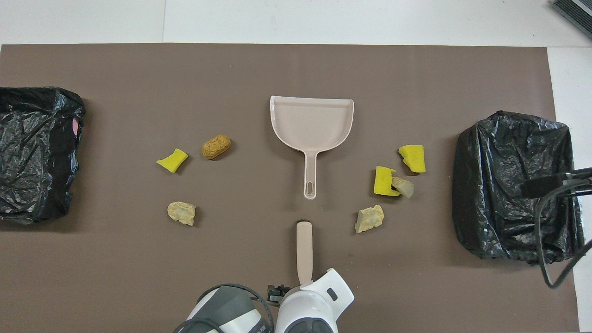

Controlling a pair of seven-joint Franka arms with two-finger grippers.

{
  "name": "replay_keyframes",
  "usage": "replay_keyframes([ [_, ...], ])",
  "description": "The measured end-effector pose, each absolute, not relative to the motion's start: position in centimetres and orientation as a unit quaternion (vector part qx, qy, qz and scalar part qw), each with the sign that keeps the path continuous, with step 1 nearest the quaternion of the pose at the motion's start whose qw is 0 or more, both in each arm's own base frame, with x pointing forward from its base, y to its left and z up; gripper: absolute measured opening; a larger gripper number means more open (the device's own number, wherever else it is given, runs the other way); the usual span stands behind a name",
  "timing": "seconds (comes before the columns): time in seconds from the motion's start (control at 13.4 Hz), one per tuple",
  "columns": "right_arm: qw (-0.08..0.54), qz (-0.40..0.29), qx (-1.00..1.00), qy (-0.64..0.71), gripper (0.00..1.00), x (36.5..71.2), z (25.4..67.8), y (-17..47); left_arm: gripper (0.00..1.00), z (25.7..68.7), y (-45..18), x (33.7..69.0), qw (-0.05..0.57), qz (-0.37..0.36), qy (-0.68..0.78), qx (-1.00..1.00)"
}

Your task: Sweep and dump trash in bin

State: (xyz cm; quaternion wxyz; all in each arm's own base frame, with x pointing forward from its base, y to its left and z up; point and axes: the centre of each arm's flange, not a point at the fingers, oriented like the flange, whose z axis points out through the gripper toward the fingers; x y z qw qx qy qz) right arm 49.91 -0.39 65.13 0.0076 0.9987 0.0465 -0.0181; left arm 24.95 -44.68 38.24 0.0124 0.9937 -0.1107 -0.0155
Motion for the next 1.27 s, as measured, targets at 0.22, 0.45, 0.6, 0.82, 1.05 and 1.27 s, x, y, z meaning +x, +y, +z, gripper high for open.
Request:
replay_keyframes([
  [0.22,0.007,-0.018,0.999,0.046,1.00,49.8,65.1,-0.5,1.00,36.8,-45.4,23.3,0.012,-0.029,-0.123,0.992],
  [0.45,0.007,-0.020,0.999,0.043,1.00,49.7,65.0,-0.7,1.00,35.5,-45.0,22.8,0.006,-0.036,-0.122,0.992],
  [0.6,0.007,-0.023,0.999,0.042,1.00,49.7,64.7,-0.9,0.98,35.0,-44.9,22.6,0.004,-0.043,-0.115,0.992],
  [0.82,0.006,-0.022,0.998,0.057,1.00,49.9,64.1,-0.3,0.89,34.6,-44.9,22.6,0.004,-0.049,-0.111,0.993],
  [1.05,-0.013,-0.022,1.000,0.018,1.00,50.8,62.7,3.0,0.69,34.5,-44.9,22.6,0.004,-0.050,-0.110,0.993],
  [1.27,-0.025,-0.032,0.999,-0.002,1.00,52.8,60.2,7.9,0.29,34.5,-44.9,22.6,0.003,-0.051,-0.111,0.993],
])
